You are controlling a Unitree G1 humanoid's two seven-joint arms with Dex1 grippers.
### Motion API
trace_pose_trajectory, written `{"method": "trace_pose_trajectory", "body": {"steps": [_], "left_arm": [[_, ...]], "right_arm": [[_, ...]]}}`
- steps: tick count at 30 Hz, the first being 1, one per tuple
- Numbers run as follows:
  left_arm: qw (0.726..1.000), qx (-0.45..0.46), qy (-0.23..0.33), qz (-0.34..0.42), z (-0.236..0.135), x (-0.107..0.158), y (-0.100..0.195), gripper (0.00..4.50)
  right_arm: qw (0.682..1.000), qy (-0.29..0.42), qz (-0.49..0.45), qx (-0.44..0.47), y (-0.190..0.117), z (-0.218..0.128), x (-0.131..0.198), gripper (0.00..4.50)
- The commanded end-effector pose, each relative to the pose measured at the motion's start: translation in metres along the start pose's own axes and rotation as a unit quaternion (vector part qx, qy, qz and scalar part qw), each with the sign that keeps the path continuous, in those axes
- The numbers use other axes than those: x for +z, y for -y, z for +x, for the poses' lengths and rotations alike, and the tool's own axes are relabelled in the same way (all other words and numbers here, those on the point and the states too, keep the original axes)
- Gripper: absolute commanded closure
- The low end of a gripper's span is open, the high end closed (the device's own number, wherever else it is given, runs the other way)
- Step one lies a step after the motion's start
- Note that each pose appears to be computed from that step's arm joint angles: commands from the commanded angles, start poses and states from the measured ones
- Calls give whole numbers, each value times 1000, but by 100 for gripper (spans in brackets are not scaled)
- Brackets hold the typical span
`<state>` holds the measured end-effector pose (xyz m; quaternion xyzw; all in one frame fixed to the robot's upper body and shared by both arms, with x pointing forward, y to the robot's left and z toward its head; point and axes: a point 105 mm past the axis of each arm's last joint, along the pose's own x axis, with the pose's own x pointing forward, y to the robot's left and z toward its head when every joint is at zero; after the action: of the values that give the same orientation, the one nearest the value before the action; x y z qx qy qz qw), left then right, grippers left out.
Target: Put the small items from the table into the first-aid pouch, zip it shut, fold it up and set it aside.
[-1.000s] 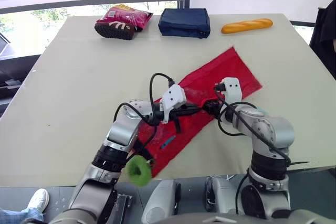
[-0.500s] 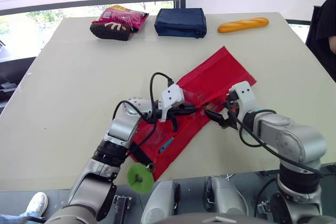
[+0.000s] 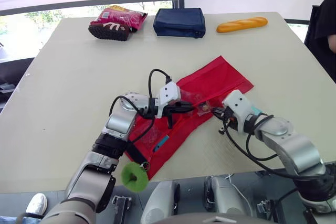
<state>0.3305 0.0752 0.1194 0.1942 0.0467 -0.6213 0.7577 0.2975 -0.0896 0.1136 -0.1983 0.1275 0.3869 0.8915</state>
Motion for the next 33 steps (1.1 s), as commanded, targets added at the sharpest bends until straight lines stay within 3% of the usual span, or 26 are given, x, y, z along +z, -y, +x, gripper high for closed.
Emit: {"method": "trace_pose_trajectory", "body": {"steps": [1, 8, 21, 33], "left_arm": [[1000, -4, 14, 24, 0, 11, -3, 450], [999, -12, 19, 28, 4, 13, -1, 450], [999, -24, 29, 33, 12, 19, 3, 450], [999, -20, 27, 32, 10, 20, 2, 450]], "right_arm": [[1000, 18, -17, 9, -3, 7, 10, 447], [999, 30, -17, 4, -2, 26, 17, 447], [991, 115, -22, -65, 15, 59, 52, 447], [979, 195, -20, -50, 5, 43, 74, 447]]}}
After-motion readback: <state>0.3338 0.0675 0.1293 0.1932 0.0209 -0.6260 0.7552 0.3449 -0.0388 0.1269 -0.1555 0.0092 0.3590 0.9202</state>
